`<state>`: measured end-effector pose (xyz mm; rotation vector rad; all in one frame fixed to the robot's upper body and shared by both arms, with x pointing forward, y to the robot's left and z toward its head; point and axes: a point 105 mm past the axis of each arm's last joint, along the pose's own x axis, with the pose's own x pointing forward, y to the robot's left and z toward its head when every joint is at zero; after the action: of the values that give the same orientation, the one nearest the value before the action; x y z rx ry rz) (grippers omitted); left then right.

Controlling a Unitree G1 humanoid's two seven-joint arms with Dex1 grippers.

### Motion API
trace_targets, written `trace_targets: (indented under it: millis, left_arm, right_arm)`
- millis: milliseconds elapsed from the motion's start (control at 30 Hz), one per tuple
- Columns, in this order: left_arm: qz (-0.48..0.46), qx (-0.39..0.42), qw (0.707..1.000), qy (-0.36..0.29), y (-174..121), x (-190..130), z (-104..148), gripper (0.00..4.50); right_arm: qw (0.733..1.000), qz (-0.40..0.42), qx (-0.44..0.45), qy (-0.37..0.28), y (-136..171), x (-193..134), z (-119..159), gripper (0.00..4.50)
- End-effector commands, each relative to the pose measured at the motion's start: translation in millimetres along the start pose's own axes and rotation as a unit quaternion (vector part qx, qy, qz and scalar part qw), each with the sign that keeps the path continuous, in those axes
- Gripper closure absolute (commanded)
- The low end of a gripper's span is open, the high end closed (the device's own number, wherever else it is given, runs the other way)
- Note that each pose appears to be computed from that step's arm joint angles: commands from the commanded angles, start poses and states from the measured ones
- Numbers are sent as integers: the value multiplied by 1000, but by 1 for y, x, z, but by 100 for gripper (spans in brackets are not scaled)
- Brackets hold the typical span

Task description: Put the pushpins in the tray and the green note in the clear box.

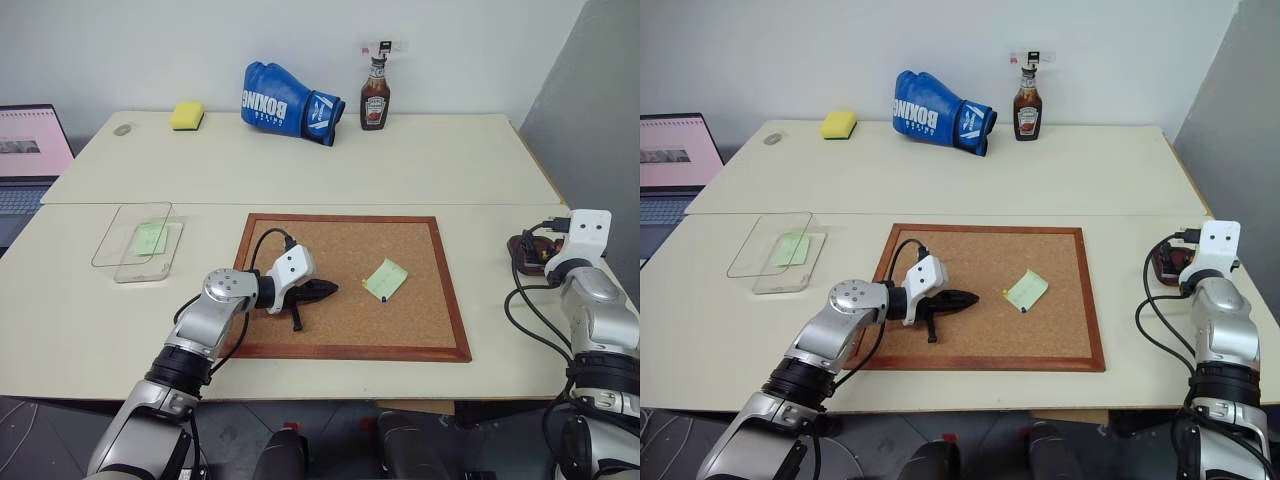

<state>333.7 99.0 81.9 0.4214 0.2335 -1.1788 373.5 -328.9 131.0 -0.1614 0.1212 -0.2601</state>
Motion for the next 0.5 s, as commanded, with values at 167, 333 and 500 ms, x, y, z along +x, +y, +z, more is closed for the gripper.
trace_targets:
  millis: [167, 333, 500]
  left_arm:
    - [-6, -15, 999, 39, -6, 1, -20, 450]
    - [-5, -16, 999, 39, -7, 2, -21, 450]
    - [-3, -17, 999, 39, -7, 2, -22, 450]
  right_arm:
    - [995, 20, -82, -55, 7, -4, 23, 1]
    - [971, 38, -227, -60, 12, -8, 18, 1]
    - [938, 43, -334, -81, 15, -12, 18, 1]
